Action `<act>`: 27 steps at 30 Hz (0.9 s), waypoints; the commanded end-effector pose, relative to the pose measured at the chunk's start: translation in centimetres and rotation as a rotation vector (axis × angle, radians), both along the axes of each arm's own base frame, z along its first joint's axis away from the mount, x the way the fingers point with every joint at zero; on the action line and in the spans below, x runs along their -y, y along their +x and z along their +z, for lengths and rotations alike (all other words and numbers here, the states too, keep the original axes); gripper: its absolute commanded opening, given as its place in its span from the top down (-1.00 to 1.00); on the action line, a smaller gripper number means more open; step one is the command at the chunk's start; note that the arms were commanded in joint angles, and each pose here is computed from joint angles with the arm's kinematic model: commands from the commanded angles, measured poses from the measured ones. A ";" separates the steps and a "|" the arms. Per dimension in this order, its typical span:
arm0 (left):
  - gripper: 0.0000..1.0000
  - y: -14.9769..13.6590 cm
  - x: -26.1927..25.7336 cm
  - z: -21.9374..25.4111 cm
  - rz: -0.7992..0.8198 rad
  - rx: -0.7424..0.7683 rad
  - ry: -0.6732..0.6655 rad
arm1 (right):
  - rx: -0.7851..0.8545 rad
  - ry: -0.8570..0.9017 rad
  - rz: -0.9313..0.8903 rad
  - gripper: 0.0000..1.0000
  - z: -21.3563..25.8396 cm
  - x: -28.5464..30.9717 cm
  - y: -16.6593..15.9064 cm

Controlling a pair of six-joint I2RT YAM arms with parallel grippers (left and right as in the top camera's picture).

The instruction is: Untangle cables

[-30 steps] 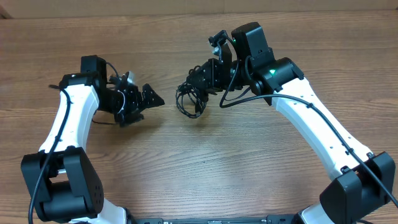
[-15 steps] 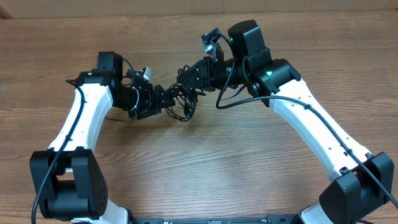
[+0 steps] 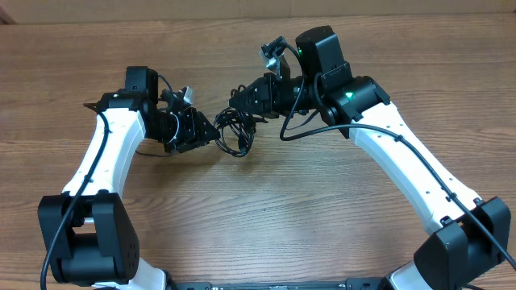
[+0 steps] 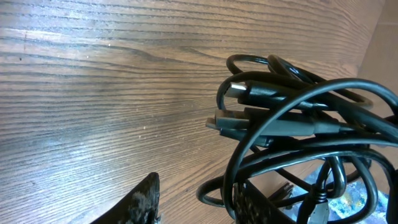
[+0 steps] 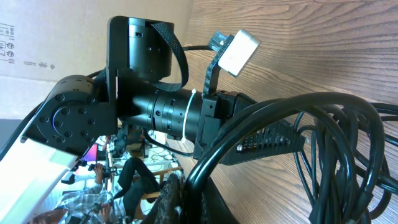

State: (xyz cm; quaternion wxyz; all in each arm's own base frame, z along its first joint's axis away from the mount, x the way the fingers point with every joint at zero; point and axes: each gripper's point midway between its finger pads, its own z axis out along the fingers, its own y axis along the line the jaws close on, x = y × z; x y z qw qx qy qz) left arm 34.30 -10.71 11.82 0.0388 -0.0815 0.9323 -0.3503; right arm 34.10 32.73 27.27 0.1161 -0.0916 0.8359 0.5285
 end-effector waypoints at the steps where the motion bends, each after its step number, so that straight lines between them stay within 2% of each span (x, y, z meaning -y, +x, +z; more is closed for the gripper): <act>1: 0.23 0.5 0.0 0.4 0.038 -0.017 -0.001 | 0.052 0.044 0.022 0.92 2.6 -0.2 -0.4; 10: 0.25 0.3 1.6 0.2 -0.009 0.002 0.026 | 0.051 0.043 0.022 0.92 2.5 -0.2 -0.4; 14: 0.40 0.3 1.3 0.0 -0.006 0.001 0.047 | 0.047 0.040 0.022 0.92 2.5 -0.2 -0.5; 16: 0.65 0.3 1.3 -0.1 -0.006 0.002 0.048 | 0.049 0.039 0.023 0.92 2.4 -0.2 -0.5; 17: 0.70 0.3 1.2 -0.1 -0.005 0.003 0.054 | 0.049 0.039 0.022 0.92 2.4 -0.2 -0.5; 18: 0.89 0.4 1.0 -0.3 -0.001 0.002 0.074 | 0.050 0.030 0.011 0.92 2.3 -0.1 -0.3; 23: 0.92 -0.1 -0.2 -1.2 0.039 -0.047 0.149 | 0.045 -0.095 -0.110 0.92 0.0 1.5 1.3; 27: 0.92 -0.9 -1.2 -1.1 0.055 -0.087 0.159 | 0.004 -0.256 -0.242 0.93 -2.9 4.8 2.7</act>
